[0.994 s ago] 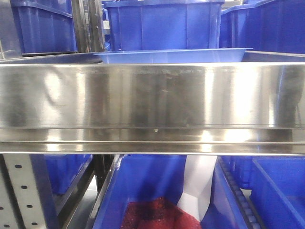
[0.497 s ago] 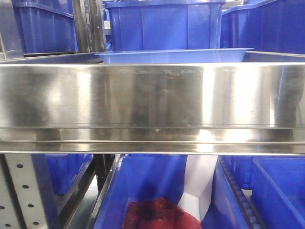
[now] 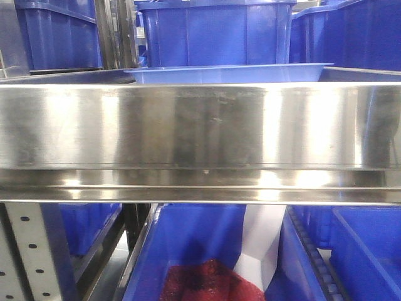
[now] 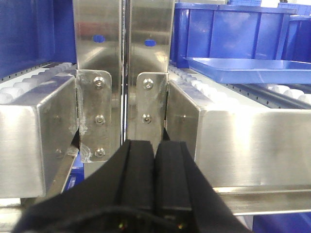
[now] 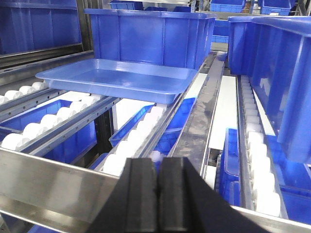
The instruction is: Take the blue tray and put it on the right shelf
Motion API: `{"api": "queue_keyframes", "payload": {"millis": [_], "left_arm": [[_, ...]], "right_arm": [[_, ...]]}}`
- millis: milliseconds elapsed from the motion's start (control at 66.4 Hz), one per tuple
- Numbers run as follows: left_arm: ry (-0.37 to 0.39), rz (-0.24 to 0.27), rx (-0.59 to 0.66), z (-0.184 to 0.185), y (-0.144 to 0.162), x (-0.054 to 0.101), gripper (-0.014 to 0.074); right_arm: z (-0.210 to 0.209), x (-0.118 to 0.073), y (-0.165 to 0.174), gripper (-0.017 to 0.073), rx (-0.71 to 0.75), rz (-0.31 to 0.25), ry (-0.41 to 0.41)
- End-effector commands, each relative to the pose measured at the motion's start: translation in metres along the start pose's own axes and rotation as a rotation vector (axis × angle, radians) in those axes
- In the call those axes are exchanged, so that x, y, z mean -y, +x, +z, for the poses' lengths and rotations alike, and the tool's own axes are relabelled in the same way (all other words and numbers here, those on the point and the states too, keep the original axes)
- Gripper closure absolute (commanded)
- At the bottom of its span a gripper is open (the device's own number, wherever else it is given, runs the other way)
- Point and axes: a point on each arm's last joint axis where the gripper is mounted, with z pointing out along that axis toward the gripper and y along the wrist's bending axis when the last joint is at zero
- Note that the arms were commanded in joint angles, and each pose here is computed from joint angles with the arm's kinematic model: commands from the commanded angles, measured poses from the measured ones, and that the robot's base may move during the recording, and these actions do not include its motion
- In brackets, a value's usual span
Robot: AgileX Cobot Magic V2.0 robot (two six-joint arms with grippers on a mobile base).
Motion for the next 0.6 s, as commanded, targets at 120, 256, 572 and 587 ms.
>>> {"api": "queue_keyframes", "payload": {"millis": [120,256,572,587], "left_arm": [[-0.01,0.004,0.072,0.0,0.0016,-0.0012,0.0643],[-0.047,0.04,0.073,-0.0001,0.0015,-0.0032,0.0643],[-0.123,0.043,0.075,-0.0005,0.0013,-0.0075,0.0643],[-0.123,0.043,0.075,-0.0005,0.0013,-0.0075,0.0643]], "right_arm": [[-0.0015,-0.0016,-0.0161,0.0508,0.104,-0.019,-0.013],[-0.0015,-0.0016,-0.0161,0.0508,0.104,-0.019,-0.013],[-0.0015,-0.0016,-0.0161,0.0508,0.104,-0.019,-0.013],[-0.0015,-0.0016,-0.0161,0.0508,0.104,-0.019,-0.013]]}}
